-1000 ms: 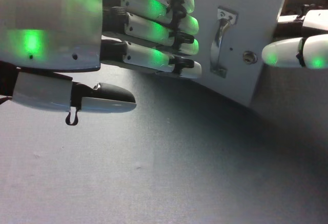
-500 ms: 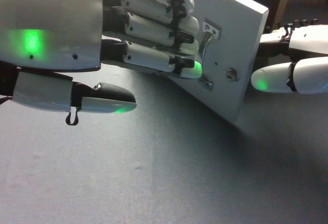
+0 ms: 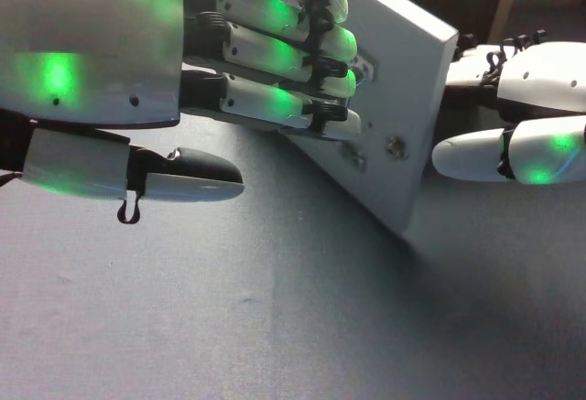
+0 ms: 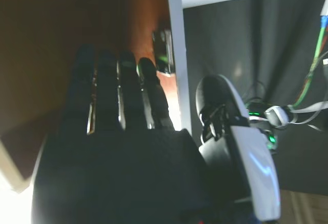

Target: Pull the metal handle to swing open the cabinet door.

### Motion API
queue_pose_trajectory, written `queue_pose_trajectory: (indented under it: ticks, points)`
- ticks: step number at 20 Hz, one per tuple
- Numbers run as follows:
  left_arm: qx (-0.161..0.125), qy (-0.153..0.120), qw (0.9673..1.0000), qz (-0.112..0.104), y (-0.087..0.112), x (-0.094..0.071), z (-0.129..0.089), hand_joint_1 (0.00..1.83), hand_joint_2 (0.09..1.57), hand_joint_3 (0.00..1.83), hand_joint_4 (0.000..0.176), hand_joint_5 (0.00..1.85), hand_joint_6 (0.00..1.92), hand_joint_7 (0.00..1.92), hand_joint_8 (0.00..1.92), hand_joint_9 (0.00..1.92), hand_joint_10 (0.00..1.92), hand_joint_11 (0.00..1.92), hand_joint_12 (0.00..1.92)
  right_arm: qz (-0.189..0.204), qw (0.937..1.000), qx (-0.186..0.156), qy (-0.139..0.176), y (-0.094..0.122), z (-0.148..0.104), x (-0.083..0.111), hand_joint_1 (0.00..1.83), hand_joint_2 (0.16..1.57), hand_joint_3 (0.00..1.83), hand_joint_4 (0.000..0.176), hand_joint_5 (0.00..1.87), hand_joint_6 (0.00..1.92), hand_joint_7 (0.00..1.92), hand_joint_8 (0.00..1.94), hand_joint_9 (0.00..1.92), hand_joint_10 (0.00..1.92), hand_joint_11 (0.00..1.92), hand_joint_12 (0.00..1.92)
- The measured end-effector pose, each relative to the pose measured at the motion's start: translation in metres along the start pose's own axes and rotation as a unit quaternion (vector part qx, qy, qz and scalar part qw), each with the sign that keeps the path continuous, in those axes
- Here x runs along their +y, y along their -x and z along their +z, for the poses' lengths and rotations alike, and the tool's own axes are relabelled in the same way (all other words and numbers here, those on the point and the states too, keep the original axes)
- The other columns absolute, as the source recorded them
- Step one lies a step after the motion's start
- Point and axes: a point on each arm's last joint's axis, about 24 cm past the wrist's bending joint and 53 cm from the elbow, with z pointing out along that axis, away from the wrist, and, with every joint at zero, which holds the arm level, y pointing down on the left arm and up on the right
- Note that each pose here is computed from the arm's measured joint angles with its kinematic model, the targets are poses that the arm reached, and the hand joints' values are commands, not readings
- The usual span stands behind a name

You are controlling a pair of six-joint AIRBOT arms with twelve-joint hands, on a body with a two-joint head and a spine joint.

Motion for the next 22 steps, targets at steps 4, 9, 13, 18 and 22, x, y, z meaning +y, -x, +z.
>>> queue_pose_trajectory:
  ticks: [4,9,13,18,22]
  points:
    - [0.000,0.000,1.0000,0.000,0.000,0.000,0.000,0.00,1.57,0.07,0.000,0.53,0.00,0.56,0.00,0.51,0.00,0.15,0.80,-0.003,0.9997,0.003,0.023,-0.004,0.003,0.012,0.00,1.57,0.00,0.000,0.14,0.00,0.15,0.00,0.13,0.00,0.00,0.40]
    - [0.000,0.000,1.0000,0.000,0.000,0.000,0.000,0.00,1.57,0.08,0.000,0.53,0.00,0.56,0.00,0.51,0.00,0.14,0.80,-0.016,0.9991,0.015,0.036,-0.012,0.000,0.022,0.00,1.57,0.00,0.000,0.13,0.00,0.15,0.00,0.13,0.00,0.00,0.40]
    - [0.000,0.000,1.0000,0.000,0.000,0.000,0.000,0.00,1.57,0.08,0.000,0.53,0.00,0.57,0.00,0.52,0.00,0.16,0.81,-0.023,0.9983,0.026,0.047,-0.022,0.001,0.029,0.00,1.57,0.00,0.000,0.14,0.00,0.15,0.00,0.12,0.00,0.00,0.39]
    - [0.000,0.000,1.0000,0.000,0.000,0.000,0.000,0.00,1.57,0.08,0.000,0.53,0.00,0.56,0.00,0.52,0.00,0.15,0.82,-0.018,0.9969,0.038,0.066,-0.035,0.007,0.040,0.00,1.57,0.00,0.000,0.14,0.00,0.15,0.00,0.13,0.00,0.00,0.40]
    - [0.000,0.000,1.0000,0.000,0.000,0.000,0.000,0.00,1.57,0.08,0.000,0.53,0.00,0.56,0.00,0.51,0.00,0.15,0.81,-0.021,0.9945,0.053,0.088,-0.049,0.011,0.050,0.00,1.57,0.00,0.000,0.15,0.00,0.16,0.00,0.13,0.00,0.00,0.41]
